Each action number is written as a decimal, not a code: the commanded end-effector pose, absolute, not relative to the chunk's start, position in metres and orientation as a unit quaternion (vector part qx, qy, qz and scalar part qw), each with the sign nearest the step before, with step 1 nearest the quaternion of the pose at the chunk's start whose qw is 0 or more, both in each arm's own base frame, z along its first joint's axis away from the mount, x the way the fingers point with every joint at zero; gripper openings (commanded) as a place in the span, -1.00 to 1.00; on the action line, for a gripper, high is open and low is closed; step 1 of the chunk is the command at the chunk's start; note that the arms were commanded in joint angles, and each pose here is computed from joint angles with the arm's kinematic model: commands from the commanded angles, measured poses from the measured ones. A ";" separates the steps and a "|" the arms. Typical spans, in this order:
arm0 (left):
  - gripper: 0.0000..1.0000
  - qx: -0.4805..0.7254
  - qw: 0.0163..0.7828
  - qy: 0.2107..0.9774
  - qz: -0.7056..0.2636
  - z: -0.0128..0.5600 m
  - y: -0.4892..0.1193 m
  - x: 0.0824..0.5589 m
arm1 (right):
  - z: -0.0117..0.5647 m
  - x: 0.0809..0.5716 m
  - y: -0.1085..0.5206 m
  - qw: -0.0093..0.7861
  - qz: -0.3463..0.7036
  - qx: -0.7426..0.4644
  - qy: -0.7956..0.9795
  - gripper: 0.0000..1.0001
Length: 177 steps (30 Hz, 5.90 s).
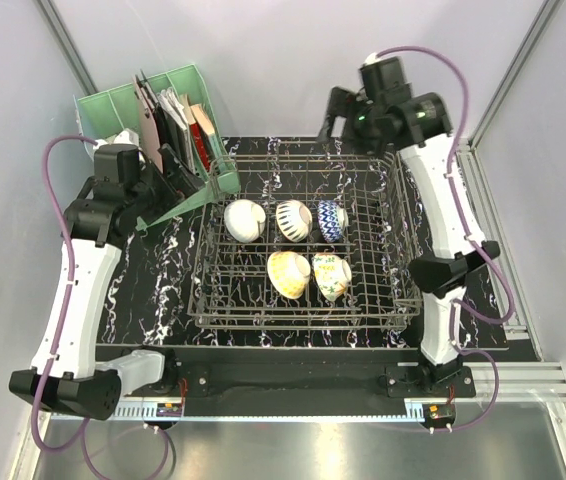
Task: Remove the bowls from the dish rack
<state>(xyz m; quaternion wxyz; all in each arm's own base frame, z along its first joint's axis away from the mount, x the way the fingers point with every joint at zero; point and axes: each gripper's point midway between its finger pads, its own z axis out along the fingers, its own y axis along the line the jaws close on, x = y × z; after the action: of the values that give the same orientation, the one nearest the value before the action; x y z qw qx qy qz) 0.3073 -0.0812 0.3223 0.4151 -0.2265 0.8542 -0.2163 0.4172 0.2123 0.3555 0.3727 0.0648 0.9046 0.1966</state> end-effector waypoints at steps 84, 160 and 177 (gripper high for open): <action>0.98 -0.175 0.361 0.911 -0.096 0.240 -0.059 0.270 | 0.363 0.217 0.125 0.506 0.132 0.210 0.826 0.99; -1.00 -0.022 0.241 0.960 -0.138 0.162 -0.212 0.371 | 0.258 0.411 -0.024 0.394 -0.021 0.290 0.872 -1.00; -1.00 -0.062 0.266 0.956 -0.108 0.162 -0.193 0.408 | 0.259 0.457 -0.009 0.399 0.021 0.272 0.875 -1.00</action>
<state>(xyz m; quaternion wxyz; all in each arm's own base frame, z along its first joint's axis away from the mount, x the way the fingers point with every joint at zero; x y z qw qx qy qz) 0.4155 -0.1581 0.1546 0.2896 -0.0495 0.9547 -0.0462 0.4173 -0.0111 0.2043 0.2942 0.0969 0.9504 -0.0287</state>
